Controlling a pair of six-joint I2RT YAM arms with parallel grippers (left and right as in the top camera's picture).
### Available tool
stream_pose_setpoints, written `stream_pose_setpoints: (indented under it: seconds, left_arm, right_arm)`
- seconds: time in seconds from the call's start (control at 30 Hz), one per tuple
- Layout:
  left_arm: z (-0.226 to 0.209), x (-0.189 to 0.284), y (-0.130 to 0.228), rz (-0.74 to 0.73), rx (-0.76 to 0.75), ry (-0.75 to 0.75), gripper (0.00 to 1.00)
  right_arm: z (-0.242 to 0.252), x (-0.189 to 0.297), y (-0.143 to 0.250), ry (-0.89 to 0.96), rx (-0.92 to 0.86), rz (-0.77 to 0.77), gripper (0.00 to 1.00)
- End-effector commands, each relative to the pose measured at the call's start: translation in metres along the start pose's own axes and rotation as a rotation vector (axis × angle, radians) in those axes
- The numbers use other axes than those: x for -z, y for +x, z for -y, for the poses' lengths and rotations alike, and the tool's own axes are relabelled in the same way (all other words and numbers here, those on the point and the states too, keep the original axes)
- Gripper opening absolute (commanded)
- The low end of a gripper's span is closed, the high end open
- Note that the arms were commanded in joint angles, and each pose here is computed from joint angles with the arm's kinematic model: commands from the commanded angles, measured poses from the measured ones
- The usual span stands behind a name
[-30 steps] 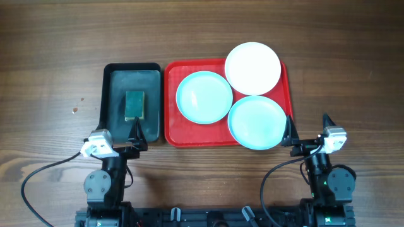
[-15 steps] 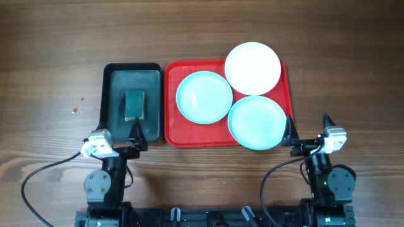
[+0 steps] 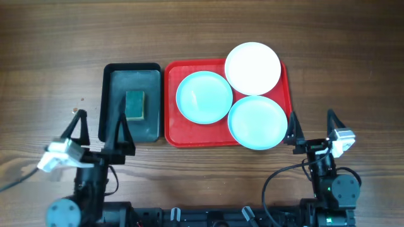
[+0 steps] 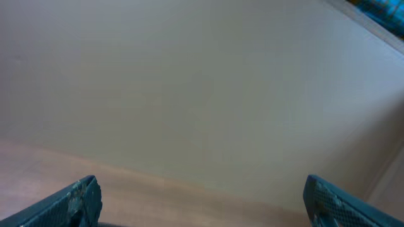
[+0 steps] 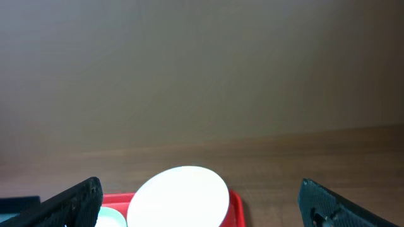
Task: Clean dirty plates on tray and stack at the side
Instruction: 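Move left gripper to the green sponge and right gripper to the teal plate rim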
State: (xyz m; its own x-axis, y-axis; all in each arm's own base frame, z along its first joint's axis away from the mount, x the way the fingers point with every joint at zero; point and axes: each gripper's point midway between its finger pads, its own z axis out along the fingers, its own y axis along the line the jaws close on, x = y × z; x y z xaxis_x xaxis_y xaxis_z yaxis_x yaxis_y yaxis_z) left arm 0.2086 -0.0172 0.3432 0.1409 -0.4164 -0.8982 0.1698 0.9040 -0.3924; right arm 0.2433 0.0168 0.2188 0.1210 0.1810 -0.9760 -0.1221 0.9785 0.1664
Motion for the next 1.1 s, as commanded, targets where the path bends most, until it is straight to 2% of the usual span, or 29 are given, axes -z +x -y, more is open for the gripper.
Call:
stream_pose_setpoints:
  seconds: [0.0, 0.07, 0.13, 0.23, 0.3, 0.37, 0.43, 0.47, 0.5, 0.53, 0.57, 0.6, 0.63, 0.67, 0.73, 0.83, 0.87, 0.93, 1.07]
  left_arm:
    - [0.015, -0.015, -0.032, -0.058, 0.006, -0.015, 1.00]
    - [0.022, -0.032, -0.045, -0.152, -0.006, -0.040, 1.00]
    - [0.021, -0.047, -0.047, -0.250, -0.065, -0.074, 1.00]
    - [0.015, -0.067, -0.038, -0.334, -0.086, -0.102, 1.00]
    - [0.007, -0.068, -0.021, -0.401, -0.078, -0.129, 1.00]
    - [0.004, -0.068, -0.013, -0.435, -0.069, -0.142, 1.00]
    - [0.003, -0.065, -0.010, -0.449, -0.065, -0.148, 1.00]
    - [0.003, -0.063, -0.010, -0.453, -0.064, -0.150, 1.00]
    - [0.003, -0.060, -0.009, -0.456, -0.064, -0.151, 1.00]
    - [0.003, -0.059, -0.009, -0.459, -0.064, -0.154, 1.00]
    - [0.000, -0.058, -0.007, -0.469, -0.063, -0.169, 0.64]
    - [-0.011, -0.058, -0.003, -0.472, -0.013, -0.239, 0.57]
    - [-0.029, -0.057, 0.004, -0.482, 0.056, -0.355, 0.55]
    - [-0.039, -0.058, 0.014, -0.513, 0.090, -0.410, 0.55]
    - [-0.048, -0.068, 0.054, -0.669, 0.157, -0.451, 0.55]
    - [-0.067, -0.076, 0.099, -0.974, 0.124, -0.562, 0.54]
    - [-0.074, -0.081, 0.117, -1.162, 0.062, -0.578, 0.60]
    - [-0.083, -0.089, 0.135, -1.312, 0.028, -0.602, 0.80]
    - [-0.102, -0.098, 0.160, -1.380, 0.007, -0.658, 0.74]
  right_arm:
    - [-0.018, -0.001, -0.057, -0.053, -0.049, 0.050, 1.00]
    - [-0.026, -0.013, -0.088, -0.063, -0.052, -0.016, 1.00]
    - [-0.039, -0.036, -0.106, -0.100, -0.050, -0.158, 1.00]
    - [-0.051, -0.078, -0.115, -0.144, -0.051, -0.448, 1.00]
    - [-0.050, -0.114, -0.123, -0.120, -0.108, -0.548, 1.00]
    - [-0.057, -0.131, -0.109, -0.147, -0.235, -0.621, 1.00]
    - [-0.073, -0.135, -0.083, -0.250, -0.312, -0.725, 1.00]
    - [-0.078, -0.135, -0.065, -0.284, -0.354, -0.798, 0.91]
    - [-0.075, -0.134, -0.044, -0.258, -0.376, -0.873, 0.75]
    - [-0.072, -0.132, -0.030, -0.228, -0.380, -0.923, 0.70]
    - [-0.067, -0.126, 0.001, -0.158, -0.332, -1.025, 0.54]
    - [-0.067, -0.123, 0.013, -0.133, -0.295, -1.066, 0.50]
    - [-0.073, -0.119, 0.029, -0.123, -0.237, -1.117, 0.49]
    - [-0.080, -0.116, 0.041, -0.112, -0.194, -1.154, 0.49]
    - [-0.087, -0.115, 0.063, -0.067, -0.083, -1.198, 0.49]
    - [-0.100, -0.112, 0.090, -0.045, -0.015, -1.259, 0.55]
    - [-0.107, -0.113, 0.100, -0.026, -0.052, -1.277, 0.55]
    - [-0.117, -0.117, 0.105, -0.027, -0.077, -1.265, 0.57]
    - [-0.129, -0.126, 0.118, -0.072, -0.085, -1.237, 0.53]
